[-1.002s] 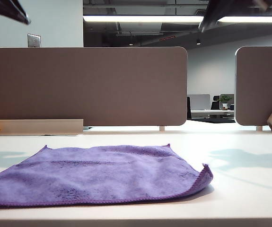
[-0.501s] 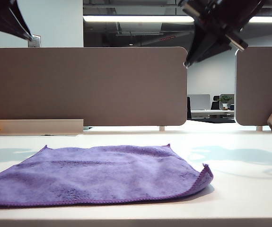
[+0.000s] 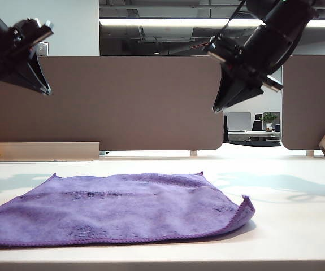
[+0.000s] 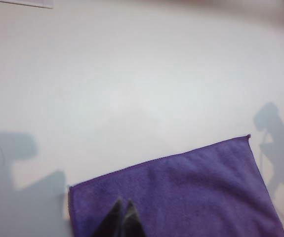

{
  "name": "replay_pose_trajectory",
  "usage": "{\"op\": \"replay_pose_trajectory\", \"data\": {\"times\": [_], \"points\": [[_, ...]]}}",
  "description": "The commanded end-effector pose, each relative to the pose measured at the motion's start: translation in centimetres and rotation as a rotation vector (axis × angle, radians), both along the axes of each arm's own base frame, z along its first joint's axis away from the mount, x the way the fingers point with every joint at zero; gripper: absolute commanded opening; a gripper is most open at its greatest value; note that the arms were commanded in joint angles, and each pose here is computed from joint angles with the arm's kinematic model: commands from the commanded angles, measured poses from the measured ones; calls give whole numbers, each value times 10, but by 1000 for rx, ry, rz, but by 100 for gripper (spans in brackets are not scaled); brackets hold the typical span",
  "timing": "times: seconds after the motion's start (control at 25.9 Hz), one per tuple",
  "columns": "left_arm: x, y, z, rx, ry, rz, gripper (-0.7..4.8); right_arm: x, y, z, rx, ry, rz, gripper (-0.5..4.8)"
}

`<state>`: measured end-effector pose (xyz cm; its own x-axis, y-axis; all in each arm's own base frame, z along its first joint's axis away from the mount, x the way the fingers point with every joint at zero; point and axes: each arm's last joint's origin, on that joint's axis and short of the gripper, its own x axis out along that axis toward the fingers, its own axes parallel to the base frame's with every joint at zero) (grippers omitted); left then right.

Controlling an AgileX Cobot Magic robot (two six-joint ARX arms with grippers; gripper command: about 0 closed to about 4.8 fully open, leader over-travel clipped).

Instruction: Fold the bottom of the cloth upward, then fold it vertically to form a square shape.

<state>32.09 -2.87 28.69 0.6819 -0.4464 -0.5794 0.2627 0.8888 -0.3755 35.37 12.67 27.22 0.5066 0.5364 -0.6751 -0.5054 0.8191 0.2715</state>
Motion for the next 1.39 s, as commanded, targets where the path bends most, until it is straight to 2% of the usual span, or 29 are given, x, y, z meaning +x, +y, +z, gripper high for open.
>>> {"op": "replay_pose_trajectory", "data": {"times": [0.04, 0.23, 0.39, 0.54, 1.16, 1.39], "points": [[11, 0, -5, 3, -33, -3, 32, 9, 3, -5, 34, -18, -23, 51], [25, -1, -25, -3, -5, -12, 32, 22, 7, -19, 119, 37, -65, 60], [32, -2, -38, -23, 28, -37, 89, 28, 11, -22, 175, 86, -68, 76], [37, -3, -51, -29, 73, -41, 89, 35, 13, -25, 213, 132, -112, 109], [33, -1, -67, 8, 207, 4, 89, 44, 16, -45, 220, 207, -150, 108], [31, -1, -68, 9, 228, 4, 89, 45, 12, -43, 208, 216, -159, 107]]}}
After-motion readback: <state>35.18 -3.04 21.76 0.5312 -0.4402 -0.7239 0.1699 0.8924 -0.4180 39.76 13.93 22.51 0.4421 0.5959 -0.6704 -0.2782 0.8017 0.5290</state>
